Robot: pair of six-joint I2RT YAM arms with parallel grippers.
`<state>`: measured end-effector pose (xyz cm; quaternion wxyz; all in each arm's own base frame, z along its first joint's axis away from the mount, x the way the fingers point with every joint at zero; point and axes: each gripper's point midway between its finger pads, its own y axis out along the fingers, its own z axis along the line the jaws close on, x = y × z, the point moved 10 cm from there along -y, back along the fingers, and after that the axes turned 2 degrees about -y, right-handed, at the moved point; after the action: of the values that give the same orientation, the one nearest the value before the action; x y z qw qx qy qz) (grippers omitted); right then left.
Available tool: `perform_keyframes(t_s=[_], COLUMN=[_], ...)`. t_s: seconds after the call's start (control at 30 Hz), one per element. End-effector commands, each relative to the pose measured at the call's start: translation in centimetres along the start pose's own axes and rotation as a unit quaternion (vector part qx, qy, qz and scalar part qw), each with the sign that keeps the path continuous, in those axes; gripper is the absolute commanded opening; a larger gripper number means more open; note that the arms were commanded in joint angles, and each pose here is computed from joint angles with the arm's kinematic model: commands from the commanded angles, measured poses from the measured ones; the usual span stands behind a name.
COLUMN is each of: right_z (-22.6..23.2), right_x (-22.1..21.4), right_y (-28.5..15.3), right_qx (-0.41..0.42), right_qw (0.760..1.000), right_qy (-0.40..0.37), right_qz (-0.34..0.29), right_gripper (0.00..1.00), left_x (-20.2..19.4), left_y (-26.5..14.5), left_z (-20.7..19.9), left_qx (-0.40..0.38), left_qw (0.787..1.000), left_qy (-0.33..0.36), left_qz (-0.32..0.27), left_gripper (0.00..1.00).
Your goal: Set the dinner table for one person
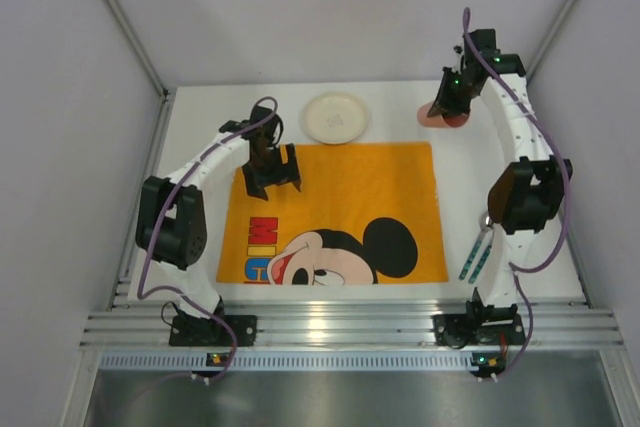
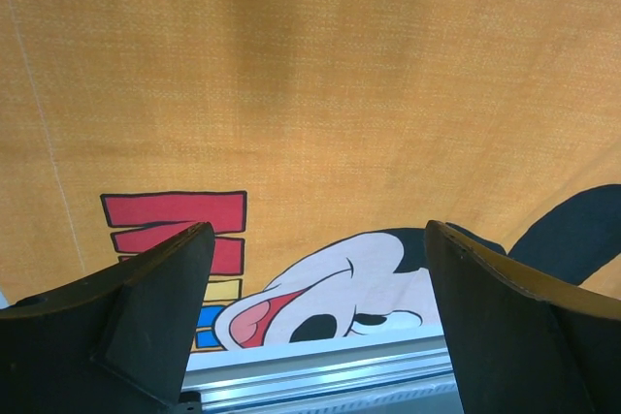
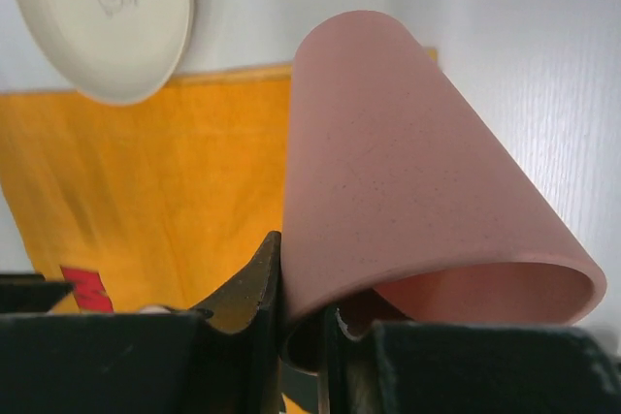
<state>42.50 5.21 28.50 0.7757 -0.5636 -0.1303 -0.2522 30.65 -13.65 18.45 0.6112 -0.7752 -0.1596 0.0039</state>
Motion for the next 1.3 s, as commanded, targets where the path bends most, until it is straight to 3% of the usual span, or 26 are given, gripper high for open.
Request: perform_keyframes(t_s=[0.0,0.3,0.9,0.93,1.03,1.07,1.27], right_z=[0.3,3.2,5.9,6.2,7.1,7.3,7.4], right_x=[-3.8,-8.2,-7.9,-7.8,-7.3,-7.1,-6.5], right_y=[-3.3,-0.3,4.9,4.9,4.7,4.5,3.6], right_qx=[-0.031,-0.084,-0.122,-0.120,-0.113,-0.111,-0.114], right_qw=[0.996,0.977,0.967,0.968,0.971,0.972,0.974], right_qy=[-0.035,-0.084,-0.132,-0.133,-0.137,-0.138,-0.140], right_qz=[0.079,0.177,0.178,0.176,0.159,0.154,0.135], right_gripper=[0.00,0.00,0.02,0.04,0.25,0.37,0.55], left_x=[0.8,-0.4,-2.6,-2.5,-2.2,-2.0,-1.1], left_y=[-0.5,-0.2,-0.4,-0.4,-0.4,-0.5,-0.5], left_z=[-1.1,-0.4,1.0,0.9,0.6,0.5,0.0], left_qx=[-0.037,-0.041,-0.037,-0.038,-0.042,-0.042,-0.038], left_qw=[0.999,0.999,0.999,0.999,0.999,0.999,0.999], left_qy=[0.010,0.005,-0.012,-0.012,-0.013,-0.012,-0.007], left_qz=[-0.019,-0.010,-0.011,-0.011,-0.013,-0.015,-0.018], left_gripper=[0.94,0.94,0.94,0.94,0.94,0.94,0.94])
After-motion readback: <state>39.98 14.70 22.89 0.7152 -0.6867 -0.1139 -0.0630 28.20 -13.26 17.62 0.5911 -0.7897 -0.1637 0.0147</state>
